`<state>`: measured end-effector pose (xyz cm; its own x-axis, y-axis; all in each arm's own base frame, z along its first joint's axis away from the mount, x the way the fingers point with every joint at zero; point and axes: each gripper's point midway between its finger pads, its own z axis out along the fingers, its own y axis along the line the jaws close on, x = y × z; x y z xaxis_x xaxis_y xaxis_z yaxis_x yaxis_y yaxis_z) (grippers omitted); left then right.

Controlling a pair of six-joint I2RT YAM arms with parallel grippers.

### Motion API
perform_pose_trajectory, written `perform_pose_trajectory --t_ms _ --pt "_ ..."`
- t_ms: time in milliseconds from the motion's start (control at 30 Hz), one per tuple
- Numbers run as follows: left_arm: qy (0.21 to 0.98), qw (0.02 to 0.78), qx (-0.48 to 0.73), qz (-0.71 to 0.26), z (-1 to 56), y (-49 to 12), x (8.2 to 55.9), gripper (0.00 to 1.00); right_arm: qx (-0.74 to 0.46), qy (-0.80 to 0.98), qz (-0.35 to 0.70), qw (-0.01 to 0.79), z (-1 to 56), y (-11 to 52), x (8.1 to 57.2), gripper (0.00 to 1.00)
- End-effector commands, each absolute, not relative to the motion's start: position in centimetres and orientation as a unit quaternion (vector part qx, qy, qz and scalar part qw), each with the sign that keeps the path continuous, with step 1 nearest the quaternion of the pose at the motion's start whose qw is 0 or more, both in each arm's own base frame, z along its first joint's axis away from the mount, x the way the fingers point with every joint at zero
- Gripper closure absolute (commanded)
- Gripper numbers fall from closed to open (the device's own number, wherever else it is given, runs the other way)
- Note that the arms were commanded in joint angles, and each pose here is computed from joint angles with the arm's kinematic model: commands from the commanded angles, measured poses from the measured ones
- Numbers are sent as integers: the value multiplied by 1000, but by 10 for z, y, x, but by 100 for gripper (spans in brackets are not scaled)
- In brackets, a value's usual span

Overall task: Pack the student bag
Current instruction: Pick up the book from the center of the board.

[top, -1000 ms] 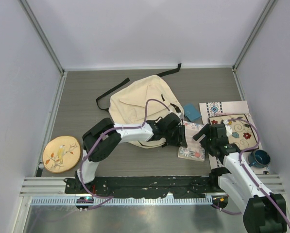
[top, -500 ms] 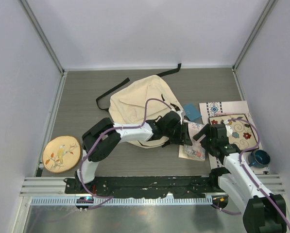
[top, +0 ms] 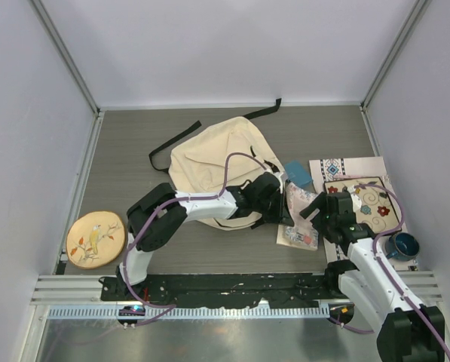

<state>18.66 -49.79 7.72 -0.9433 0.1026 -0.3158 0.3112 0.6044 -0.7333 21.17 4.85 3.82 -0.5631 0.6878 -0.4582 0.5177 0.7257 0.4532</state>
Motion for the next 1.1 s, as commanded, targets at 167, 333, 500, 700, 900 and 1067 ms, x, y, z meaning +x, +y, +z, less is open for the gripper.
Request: perform_pose_trajectory --t_ms 167,333,500,700,900,1067 --pt "806 225 238 -494 197 -509 182 100 306 838 118 437 166 30 237 10" --pt "779 270 254 -506 253 -492 187 100 308 813 105 483 216 18 238 9" --pt "756 299 252 -524 292 -474 189 100 309 797 115 505 247 16 232 9" --pt "736 337 227 -542 324 -448 201 100 284 783 161 530 281 28 227 9" --pt "710 356 233 -561 344 -429 197 100 196 782 263 530 290 73 235 9" --pt "673 361 257 -592 360 -420 184 100 143 765 357 517 289 110 244 9"
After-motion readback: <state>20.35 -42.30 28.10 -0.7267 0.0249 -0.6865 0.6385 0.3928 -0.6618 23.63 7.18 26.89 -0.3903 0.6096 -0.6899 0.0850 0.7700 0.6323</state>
